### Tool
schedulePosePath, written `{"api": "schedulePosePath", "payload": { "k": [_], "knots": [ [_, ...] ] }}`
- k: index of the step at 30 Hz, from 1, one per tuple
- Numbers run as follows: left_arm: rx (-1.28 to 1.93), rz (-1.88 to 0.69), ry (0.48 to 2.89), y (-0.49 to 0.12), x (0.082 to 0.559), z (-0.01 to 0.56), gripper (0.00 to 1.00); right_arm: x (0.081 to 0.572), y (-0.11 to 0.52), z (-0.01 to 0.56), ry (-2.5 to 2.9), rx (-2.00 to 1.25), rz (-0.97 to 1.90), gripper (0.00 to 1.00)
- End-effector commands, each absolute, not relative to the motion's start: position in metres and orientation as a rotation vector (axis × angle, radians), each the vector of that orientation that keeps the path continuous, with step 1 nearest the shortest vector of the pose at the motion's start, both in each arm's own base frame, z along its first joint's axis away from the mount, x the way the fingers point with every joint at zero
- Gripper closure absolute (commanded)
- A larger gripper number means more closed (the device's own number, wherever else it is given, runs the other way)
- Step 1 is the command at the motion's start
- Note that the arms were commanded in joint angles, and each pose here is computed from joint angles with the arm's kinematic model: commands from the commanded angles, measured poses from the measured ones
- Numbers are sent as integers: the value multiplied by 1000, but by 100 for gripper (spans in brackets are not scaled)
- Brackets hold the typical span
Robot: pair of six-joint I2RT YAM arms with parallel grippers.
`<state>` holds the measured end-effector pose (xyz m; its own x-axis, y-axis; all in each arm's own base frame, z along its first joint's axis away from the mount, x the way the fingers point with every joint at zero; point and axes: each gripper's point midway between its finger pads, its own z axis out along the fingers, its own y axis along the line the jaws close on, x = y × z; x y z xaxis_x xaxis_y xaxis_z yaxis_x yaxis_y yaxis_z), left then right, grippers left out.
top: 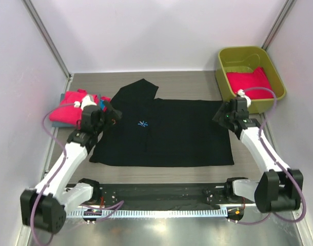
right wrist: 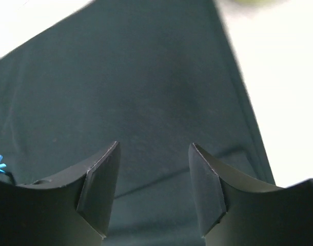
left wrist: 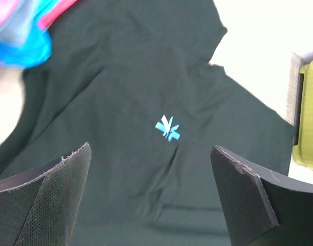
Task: Fold and stack the t-shirts
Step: Fold the tshirt
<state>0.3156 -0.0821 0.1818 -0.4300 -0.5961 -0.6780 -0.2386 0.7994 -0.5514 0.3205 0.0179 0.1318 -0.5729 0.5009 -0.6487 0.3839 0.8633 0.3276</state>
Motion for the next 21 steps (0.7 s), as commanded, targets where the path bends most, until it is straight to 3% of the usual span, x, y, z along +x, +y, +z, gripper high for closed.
{"api": "schedulePosePath", "payload": {
  "k": [1,7,9,11,12,13,15,21],
  "knots": [
    [-521,-528,1884,-96,365,232,0,367,33,180,2129,414,132,38],
    [-527,-439,1818,-97,442,225,1,414,60,173,2172,301,42,35],
    [-479,-400,1898,-105,473,197,0,426,60,160,2206,278,-1,36],
    [-449,-409,1903,-114,501,210,0,437,59,160,2192,293,-17,38],
    [-450,-400,1966,-120,514,179,0,444,60,157,2185,298,-15,37],
    [-448,-422,1935,-124,530,192,1,448,60,156,2180,302,-18,38],
    [-457,-404,1974,-127,549,166,2,460,60,151,2188,295,-39,37],
    [-406,-346,1923,-130,611,176,3,469,65,138,2227,304,-27,38]
  ]
}}
